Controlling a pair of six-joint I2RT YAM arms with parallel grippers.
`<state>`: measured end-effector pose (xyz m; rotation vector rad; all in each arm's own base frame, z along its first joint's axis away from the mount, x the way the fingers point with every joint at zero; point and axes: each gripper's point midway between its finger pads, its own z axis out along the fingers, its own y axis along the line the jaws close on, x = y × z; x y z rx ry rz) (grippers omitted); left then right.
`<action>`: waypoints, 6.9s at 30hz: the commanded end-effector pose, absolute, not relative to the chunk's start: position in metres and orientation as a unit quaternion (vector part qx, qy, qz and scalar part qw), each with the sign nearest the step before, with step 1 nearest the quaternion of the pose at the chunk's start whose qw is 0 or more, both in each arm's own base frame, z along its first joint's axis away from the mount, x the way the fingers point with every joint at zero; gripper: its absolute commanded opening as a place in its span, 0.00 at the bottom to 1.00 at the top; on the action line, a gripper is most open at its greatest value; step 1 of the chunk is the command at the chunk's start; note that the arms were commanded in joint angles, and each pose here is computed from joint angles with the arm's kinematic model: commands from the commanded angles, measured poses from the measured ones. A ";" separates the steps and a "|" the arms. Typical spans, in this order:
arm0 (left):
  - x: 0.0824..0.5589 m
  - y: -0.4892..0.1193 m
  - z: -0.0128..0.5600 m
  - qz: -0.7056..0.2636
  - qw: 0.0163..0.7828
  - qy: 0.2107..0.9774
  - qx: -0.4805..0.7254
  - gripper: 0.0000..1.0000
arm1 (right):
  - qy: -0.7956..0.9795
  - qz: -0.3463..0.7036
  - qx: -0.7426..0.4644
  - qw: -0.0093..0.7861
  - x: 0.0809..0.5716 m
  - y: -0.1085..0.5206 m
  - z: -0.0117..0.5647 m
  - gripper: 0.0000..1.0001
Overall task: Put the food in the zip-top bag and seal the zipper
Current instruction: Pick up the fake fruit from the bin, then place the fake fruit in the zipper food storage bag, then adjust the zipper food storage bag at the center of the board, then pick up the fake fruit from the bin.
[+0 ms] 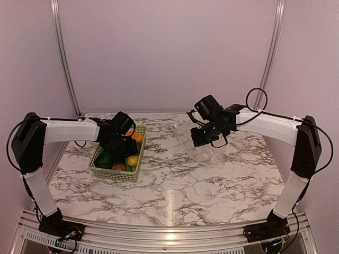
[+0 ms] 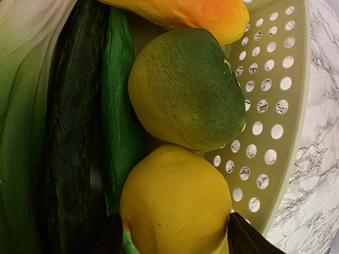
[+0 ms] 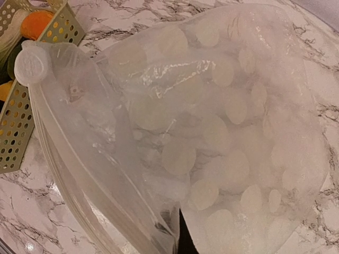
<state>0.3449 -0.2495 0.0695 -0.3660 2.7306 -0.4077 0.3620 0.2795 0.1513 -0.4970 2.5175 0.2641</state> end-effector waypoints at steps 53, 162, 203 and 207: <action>0.316 -0.395 0.297 -0.550 0.346 0.752 0.109 0.47 | 0.907 0.301 -0.133 0.261 0.365 0.359 0.218 0.00; 0.344 -0.361 0.311 -0.365 0.435 0.818 0.097 0.99 | 0.928 0.045 -0.107 0.355 0.383 0.264 0.255 0.00; 0.337 -0.238 0.160 -0.158 0.259 0.953 -0.031 0.88 | 0.933 0.098 -0.104 0.330 0.399 0.230 0.224 0.00; 0.348 -0.239 0.154 -0.169 0.253 0.951 -0.061 0.84 | 0.928 0.127 -0.113 0.333 0.395 0.243 0.223 0.00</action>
